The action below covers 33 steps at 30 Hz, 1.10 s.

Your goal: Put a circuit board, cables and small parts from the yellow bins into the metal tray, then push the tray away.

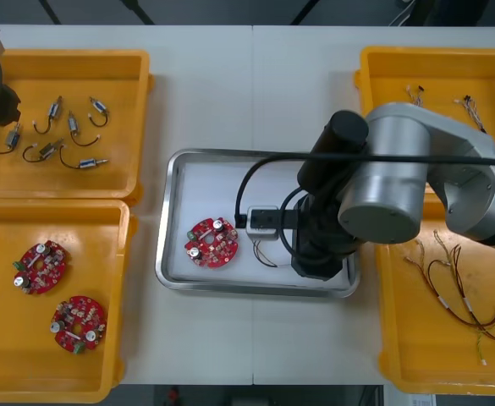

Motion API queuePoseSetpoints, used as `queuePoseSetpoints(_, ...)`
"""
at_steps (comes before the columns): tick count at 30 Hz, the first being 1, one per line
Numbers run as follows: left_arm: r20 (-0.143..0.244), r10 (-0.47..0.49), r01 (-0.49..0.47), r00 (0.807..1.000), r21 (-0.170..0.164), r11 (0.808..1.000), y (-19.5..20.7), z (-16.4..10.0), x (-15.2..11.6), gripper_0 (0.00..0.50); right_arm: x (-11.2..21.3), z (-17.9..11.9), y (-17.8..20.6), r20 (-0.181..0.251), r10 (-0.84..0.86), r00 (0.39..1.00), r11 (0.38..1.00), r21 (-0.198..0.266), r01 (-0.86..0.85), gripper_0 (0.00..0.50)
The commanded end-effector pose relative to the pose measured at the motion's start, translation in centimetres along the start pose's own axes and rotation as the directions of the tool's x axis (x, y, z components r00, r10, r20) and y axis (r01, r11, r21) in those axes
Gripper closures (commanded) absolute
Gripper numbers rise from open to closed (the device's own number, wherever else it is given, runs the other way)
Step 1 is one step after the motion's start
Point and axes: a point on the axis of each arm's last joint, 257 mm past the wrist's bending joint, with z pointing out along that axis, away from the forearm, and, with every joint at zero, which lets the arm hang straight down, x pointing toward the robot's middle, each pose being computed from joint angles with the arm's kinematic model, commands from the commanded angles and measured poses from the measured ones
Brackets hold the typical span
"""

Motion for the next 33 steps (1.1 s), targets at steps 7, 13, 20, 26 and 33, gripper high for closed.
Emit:
queuePoseSetpoints(7, 0.041, 0.068, -0.068, 0.997, -0.011, 0.998, -0.7, 0.5, -1.6, 0.000, 0.2, -7.8, -4.7, 0.092, 0.339, 0.936, 0.937, 0.061, -0.345, 0.000)
queuePoseSetpoints(13, 0.025, 0.068, -0.068, 0.997, -0.003, 0.998, -1.7, 1.6, -0.8, 0.000, 2.5, -10.0, -6.8, 0.120, 0.525, 0.843, 0.840, 0.090, -0.535, 0.000)
queuePoseSetpoints(20, 0.020, 0.067, -0.067, 0.998, -0.007, 0.998, -1.8, 2.1, -0.6, 0.000, 7.2, -12.7, -8.7, 0.157, 0.760, 0.630, 0.626, 0.080, -0.776, 0.000)
queuePoseSetpoints(26, 0.032, 0.043, -0.043, 0.999, -0.016, 0.999, -0.7, 2.6, -0.4, 0.000, 11.5, -15.4, -9.3, 0.166, 0.860, 0.482, 0.476, 0.078, -0.876, 0.000)
queuePoseSetpoints(33, 0.031, 0.042, -0.042, 0.999, -0.022, 0.999, -0.1, 2.8, -0.2, 0.000, 17.0, -17.7, -9.5, 0.176, 0.932, 0.316, 0.307, 0.079, -0.948, 0.000)
